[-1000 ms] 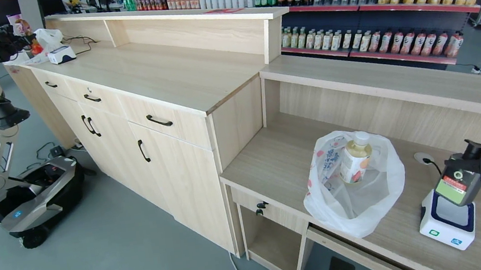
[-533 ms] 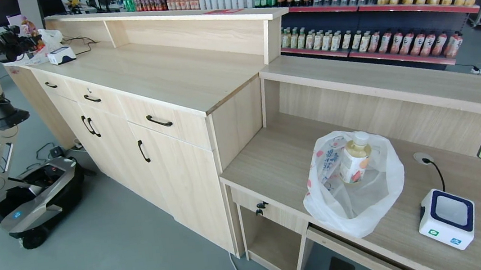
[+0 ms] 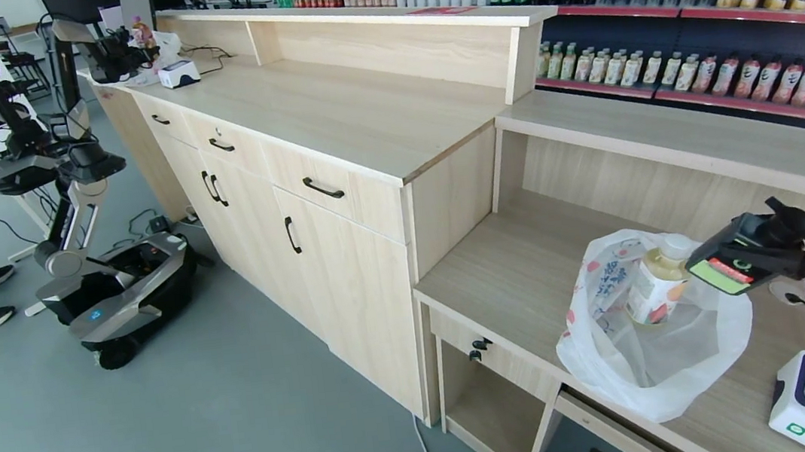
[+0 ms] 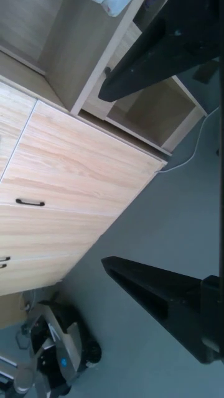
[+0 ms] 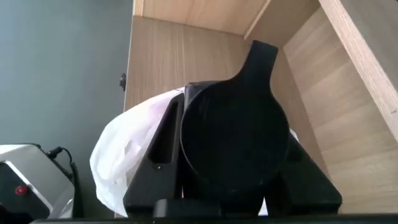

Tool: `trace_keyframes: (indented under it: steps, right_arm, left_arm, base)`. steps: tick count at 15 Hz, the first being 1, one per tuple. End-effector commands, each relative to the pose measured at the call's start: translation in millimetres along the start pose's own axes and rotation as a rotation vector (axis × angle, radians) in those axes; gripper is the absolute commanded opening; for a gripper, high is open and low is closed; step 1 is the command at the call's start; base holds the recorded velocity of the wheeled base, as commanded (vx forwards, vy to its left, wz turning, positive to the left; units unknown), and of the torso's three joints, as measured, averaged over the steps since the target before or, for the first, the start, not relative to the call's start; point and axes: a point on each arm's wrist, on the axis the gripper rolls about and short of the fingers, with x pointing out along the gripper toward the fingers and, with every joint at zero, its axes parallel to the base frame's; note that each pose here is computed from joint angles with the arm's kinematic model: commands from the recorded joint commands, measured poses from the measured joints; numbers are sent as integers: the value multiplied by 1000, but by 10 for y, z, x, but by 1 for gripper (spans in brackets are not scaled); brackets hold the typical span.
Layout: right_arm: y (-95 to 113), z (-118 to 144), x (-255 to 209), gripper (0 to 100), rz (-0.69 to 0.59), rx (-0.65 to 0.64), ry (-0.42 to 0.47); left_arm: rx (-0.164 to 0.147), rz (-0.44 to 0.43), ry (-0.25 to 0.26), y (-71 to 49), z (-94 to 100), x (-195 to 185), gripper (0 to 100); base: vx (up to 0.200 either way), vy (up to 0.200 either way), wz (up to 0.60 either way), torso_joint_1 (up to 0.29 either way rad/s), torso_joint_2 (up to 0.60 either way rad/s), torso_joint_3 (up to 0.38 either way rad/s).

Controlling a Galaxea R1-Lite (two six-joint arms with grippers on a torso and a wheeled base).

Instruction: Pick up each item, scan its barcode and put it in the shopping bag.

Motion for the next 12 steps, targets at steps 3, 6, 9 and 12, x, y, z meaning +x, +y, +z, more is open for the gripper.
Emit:
trace_keyframes:
  steps: [3, 6, 9, 12]
  right_arm:
    - [103, -605, 378, 0, 136, 174, 90]
    - [180, -999, 562, 0, 184, 251, 138]
    - [202, -1185, 674, 0, 197, 263, 143]
    - [164, -1258, 813, 0, 199, 237, 122]
  left_arm:
    - [-1, 0, -1, 0, 0, 0, 100]
    - [-1, 1, -1, 0, 0, 0, 100]
    - [-1, 1, -1, 0, 0, 0, 100]
    - [-1, 1, -1, 0, 0, 0, 100]
  base:
    - [0, 0, 0, 0, 0, 0]
    - [0, 0, 0, 0, 0, 0]
    - [0, 0, 0, 0, 0, 0]
    - [0, 0, 0, 0, 0, 0]
